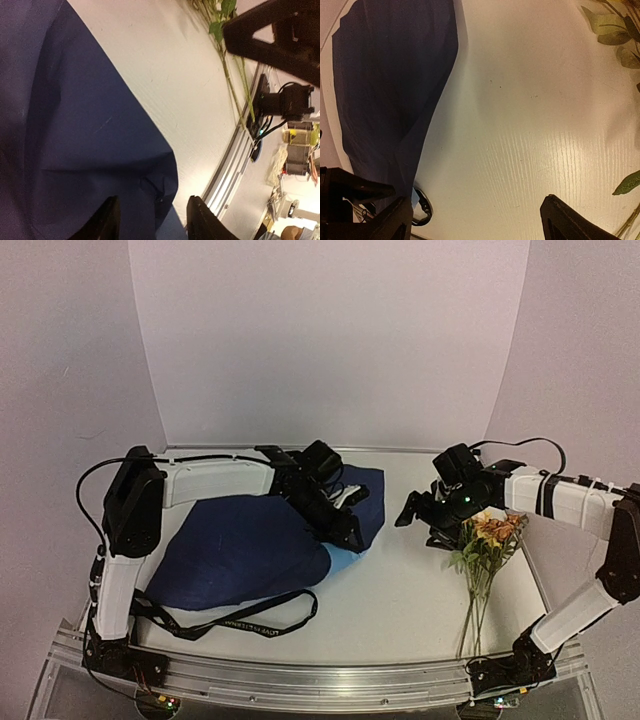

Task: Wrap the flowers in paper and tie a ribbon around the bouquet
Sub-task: Unfold the folded wrapping paper at the center of the board.

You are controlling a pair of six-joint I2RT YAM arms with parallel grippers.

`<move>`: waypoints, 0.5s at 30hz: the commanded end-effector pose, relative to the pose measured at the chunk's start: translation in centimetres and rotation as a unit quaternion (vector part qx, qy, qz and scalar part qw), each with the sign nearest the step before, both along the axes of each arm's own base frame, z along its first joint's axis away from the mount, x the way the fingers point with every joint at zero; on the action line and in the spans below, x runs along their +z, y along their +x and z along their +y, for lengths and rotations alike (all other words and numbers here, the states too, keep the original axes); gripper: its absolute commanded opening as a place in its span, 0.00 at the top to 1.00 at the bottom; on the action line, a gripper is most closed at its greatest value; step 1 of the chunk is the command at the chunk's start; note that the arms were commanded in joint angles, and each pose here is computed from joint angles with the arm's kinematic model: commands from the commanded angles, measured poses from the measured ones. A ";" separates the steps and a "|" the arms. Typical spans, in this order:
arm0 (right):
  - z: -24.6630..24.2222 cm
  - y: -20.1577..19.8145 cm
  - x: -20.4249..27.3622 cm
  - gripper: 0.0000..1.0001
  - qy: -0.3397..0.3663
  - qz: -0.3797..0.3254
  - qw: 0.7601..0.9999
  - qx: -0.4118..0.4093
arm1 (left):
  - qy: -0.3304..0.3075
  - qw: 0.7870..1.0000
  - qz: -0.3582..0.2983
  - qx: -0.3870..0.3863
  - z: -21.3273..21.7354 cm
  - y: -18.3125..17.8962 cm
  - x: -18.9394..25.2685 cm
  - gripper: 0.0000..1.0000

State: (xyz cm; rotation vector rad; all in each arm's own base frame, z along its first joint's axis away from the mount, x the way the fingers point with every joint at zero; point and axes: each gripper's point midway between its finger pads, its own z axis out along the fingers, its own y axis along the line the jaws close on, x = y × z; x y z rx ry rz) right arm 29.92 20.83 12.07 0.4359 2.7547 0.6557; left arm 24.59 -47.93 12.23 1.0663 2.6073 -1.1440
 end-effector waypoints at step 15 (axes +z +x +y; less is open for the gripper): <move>6.5 1.6 -5.8 0.07 0.045 0.081 0.996 0.017 | 0.015 0.928 -0.059 0.367 15.4 3.6 4.6 0.03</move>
